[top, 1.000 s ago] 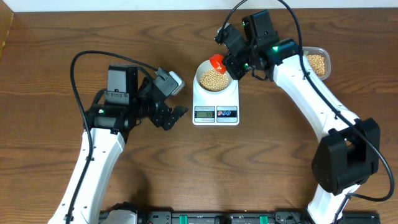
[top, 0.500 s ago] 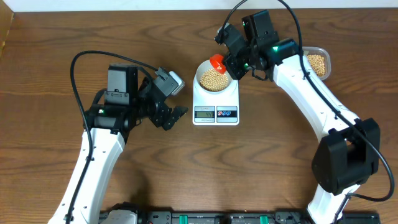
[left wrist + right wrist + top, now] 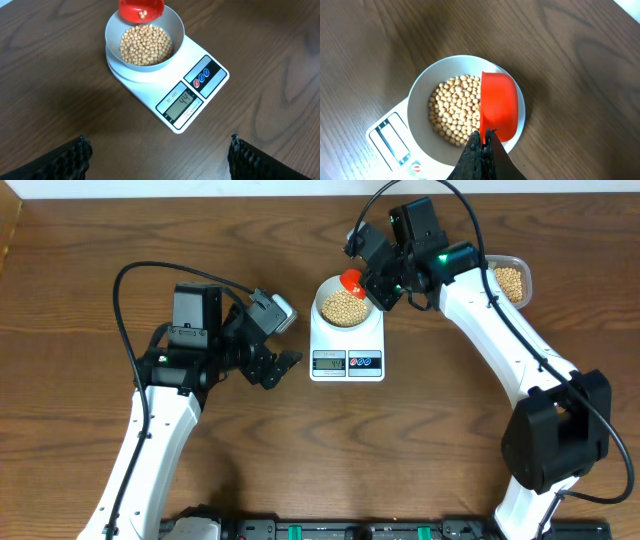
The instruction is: Scoop item into bowl and weigh 50g on scale
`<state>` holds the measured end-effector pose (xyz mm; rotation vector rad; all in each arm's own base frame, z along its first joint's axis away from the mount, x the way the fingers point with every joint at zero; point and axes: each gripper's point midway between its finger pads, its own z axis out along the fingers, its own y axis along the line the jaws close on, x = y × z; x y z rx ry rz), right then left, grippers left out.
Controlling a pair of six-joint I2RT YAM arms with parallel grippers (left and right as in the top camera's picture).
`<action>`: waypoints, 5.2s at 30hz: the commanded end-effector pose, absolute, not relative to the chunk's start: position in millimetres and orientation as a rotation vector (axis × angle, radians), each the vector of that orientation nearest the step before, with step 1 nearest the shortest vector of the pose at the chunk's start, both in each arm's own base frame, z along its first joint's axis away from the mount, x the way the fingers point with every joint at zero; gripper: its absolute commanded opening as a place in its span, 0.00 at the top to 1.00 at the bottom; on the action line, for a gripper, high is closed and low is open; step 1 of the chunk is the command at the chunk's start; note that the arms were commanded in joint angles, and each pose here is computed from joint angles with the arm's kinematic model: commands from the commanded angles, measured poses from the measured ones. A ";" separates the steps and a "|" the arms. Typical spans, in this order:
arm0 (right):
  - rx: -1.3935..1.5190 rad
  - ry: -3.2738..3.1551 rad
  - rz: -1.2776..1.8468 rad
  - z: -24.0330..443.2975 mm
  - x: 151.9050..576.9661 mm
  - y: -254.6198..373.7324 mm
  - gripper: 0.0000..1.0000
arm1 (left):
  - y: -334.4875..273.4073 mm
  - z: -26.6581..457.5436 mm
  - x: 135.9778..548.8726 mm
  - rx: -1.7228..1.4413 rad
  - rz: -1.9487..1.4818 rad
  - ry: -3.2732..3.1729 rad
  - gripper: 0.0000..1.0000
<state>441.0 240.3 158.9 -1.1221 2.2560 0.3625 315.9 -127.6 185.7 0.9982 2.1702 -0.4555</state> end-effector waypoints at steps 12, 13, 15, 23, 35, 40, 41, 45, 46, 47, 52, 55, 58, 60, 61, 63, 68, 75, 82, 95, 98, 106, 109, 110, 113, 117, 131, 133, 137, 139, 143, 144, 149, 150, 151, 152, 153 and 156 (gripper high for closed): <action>-1.294 2.122 0.188 184.2 424.0 257.5 0.99 | -129.5 184.4 313.2 0.990 -0.480 2.177 0.10; -1.294 2.123 0.175 184.0 424.4 257.1 0.99 | -129.5 184.4 313.2 0.990 -0.480 2.177 0.10; -1.289 2.127 0.159 183.8 425.5 255.7 0.99 | -129.5 184.4 313.2 0.990 -0.480 2.177 0.10; -1.230 2.142 0.166 188.1 430.9 250.7 0.99 | -129.5 184.4 313.2 0.990 -0.480 2.177 0.10; -0.747 2.233 0.180 225.6 469.2 188.2 0.99 | -129.5 184.4 313.2 0.990 -0.480 2.177 0.11; -0.381 2.349 0.087 220.4 487.2 120.7 0.99 | -129.5 184.4 313.2 0.990 -0.480 2.177 0.11; -0.316 2.371 0.057 218.1 488.1 106.0 0.99 | -129.5 184.4 313.2 0.990 -0.480 2.177 0.10; -0.148 2.443 -0.049 208.8 484.1 60.4 0.99 | -129.5 184.4 313.2 0.990 -0.480 2.177 0.11; -0.130 2.462 -0.066 206.0 481.4 52.5 0.99 | -129.5 184.4 313.2 0.990 -0.480 2.177 0.10; -0.118 2.480 -0.074 203.4 478.6 46.6 0.99 | -129.5 184.4 313.1 0.990 -0.480 2.177 0.10; -0.086 2.541 -0.095 194.5 468.2 30.5 0.99 | -129.5 184.4 313.1 0.990 -0.480 2.177 0.10; -0.071 2.553 -0.130 192.7 465.9 23.6 0.99 | -129.5 184.4 313.2 0.990 -0.480 2.177 0.11; -0.045 2.567 -0.214 186.2 463.9 11.9 0.99 | -129.5 184.4 313.2 0.990 -0.480 2.177 0.11; -0.043 2.588 -0.228 177.5 461.8 9.4 0.99 | -129.5 184.4 313.1 0.990 -0.480 2.177 0.11; -0.037 2.601 -0.226 171.9 460.1 8.7 0.99 | -129.5 184.4 313.1 0.990 -0.480 2.177 0.11; -0.015 2.626 -0.216 158.4 456.3 8.3 0.99 | -129.5 184.4 313.1 0.989 -0.480 2.177 0.10; -0.018 2.634 -0.147 146.2 455.7 16.8 0.99 | -129.5 184.4 313.2 0.990 -0.480 2.177 0.10; -0.009 2.609 0.045 147.7 463.0 32.2 0.99 | -129.5 184.4 313.2 0.990 -0.480 2.177 0.10; 0.069 2.601 0.187 149.6 464.8 23.5 0.99 | -129.5 184.4 313.2 0.990 -0.480 2.177 0.11; 0.025 2.623 0.097 145.6 460.5 3.9 0.99 | -129.5 184.4 313.1 0.990 -0.480 2.177 0.11; 0.000 2.640 0.078 138.7 458.2 2.5 0.99 | -129.5 184.4 313.2 0.990 -0.480 2.177 0.11; -0.002 2.648 0.125 127.0 455.7 8.2 0.99 | -129.5 184.4 313.2 0.990 -0.480 2.177 0.11; -0.016 2.635 0.194 129.0 457.3 17.0 0.99 | -129.5 184.4 313.2 0.990 -0.480 2.177 0.10; -0.013 2.628 0.227 130.2 458.3 20.9 0.99 | -129.5 184.4 313.2 0.990 -0.480 2.177 0.10; 0.011 2.620 0.266 131.7 459.4 24.9 0.99 | -129.5 184.4 313.2 0.990 -0.480 2.177 0.11; 0.041 2.618 0.281 132.3 460.1 25.6 0.99 | -129.5 184.4 313.1 0.990 -0.480 2.177 0.10; 0.173 2.599 0.361 134.8 461.2 3.5 0.99 | -129.5 184.4 313.2 0.990 -0.480 2.177 0.10; 0.196 2.593 0.384 135.7 461.1 -0.9 0.99 | -129.5 184.4 313.1 0.990 -0.480 2.177 0.11; 0.232 2.580 0.430 137.7 460.8 -9.0 0.99 | -129.5 184.4 313.1 0.990 -0.480 2.177 0.11; 0.247 2.578 0.428 137.7 460.5 -14.4 0.99 | -129.5 184.4 313.2 0.990 -0.480 2.177 0.11; 0.258 2.573 0.417 137.7 460.1 -23.8 0.99 | -129.5 184.4 313.2 0.990 -0.480 2.177 0.11; 0.260 2.573 0.417 137.8 460.1 -24.4 0.99 | -129.5 184.4 313.2 0.990 -0.480 2.177 0.11; 0.243 2.576 0.389 136.9 460.1 -27.4 0.99 | -129.5 184.4 313.2 0.990 -0.480 2.177 0.11; 0.229 2.578 0.377 136.3 459.9 -28.2 0.99 | -129.5 184.4 313.2 0.990 -0.480 2.177 0.11; 0.226 2.580 0.368 135.4 459.6 -28.9 0.99 | -129.5 184.4 313.2 0.990 -0.480 2.177 0.10; 0.229 2.584 0.360 134.3 459.0 -29.8 0.99 | -129.5 184.4 313.1 0.990 -0.480 2.177 0.10; 0.231 2.587 0.353 132.7 458.4 -30.6 0.99 | -129.5 184.4 313.2 0.990 -0.480 2.177 0.10; 0.234 2.596 0.354 127.7 456.0 -30.3 0.99 | -129.5 184.4 313.1 0.989 -0.480 2.177 0.11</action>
